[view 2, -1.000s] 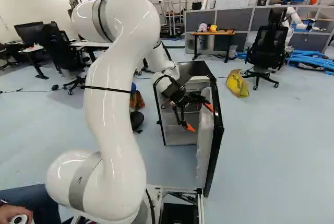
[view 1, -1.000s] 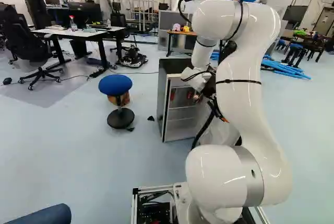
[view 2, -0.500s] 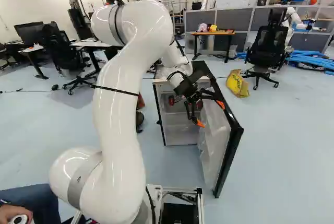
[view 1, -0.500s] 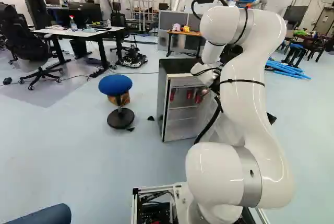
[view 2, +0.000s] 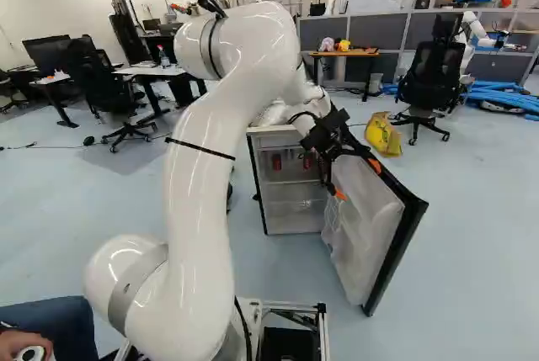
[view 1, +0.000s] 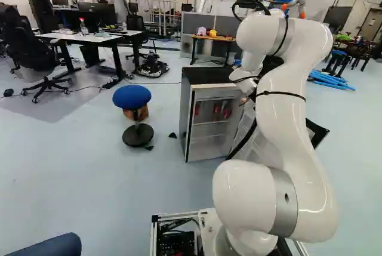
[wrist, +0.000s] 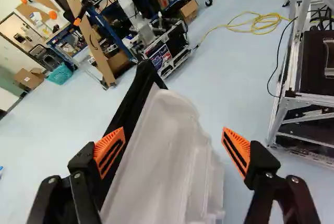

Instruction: Grab a drink from the fridge

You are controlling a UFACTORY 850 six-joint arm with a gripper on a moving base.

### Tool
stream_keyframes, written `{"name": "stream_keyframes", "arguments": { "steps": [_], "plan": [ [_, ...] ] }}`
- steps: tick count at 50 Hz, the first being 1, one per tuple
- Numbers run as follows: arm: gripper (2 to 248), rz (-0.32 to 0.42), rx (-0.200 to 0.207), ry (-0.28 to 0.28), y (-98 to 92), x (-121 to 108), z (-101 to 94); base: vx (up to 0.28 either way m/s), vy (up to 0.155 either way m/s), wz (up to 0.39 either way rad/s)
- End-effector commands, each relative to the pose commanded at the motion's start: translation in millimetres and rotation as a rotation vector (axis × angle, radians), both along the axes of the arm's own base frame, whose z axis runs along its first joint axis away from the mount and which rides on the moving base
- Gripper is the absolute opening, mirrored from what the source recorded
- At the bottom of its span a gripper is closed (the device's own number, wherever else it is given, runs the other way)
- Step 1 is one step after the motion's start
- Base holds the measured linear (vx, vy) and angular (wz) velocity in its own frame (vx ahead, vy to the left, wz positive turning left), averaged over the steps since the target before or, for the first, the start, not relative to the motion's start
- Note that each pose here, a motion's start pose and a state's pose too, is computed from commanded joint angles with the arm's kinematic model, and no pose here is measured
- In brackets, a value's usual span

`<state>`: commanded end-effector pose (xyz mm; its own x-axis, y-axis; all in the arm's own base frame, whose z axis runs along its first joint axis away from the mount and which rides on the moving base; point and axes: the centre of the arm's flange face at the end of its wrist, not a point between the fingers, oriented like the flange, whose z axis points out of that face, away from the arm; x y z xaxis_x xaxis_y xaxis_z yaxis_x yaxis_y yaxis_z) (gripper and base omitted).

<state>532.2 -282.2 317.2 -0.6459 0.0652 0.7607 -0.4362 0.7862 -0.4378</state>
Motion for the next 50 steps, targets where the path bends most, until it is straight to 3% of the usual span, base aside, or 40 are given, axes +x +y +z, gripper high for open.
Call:
{"name": "stream_keyframes", "arguments": {
  "steps": [20, 36, 50],
  "plan": [
    [247, -0.024, -0.016, -0.08, -48.1, 11.0, 3.4, 0.0, 0.0, 0.0],
    [247, 0.012, -0.013, -0.099, -49.6, 12.8, 2.1, 0.0, 0.0, 0.0],
    [247, 0.096, -0.018, -0.069, -38.2, 2.3, 0.7, 0.0, 0.0, 0.0]
  ]
}}
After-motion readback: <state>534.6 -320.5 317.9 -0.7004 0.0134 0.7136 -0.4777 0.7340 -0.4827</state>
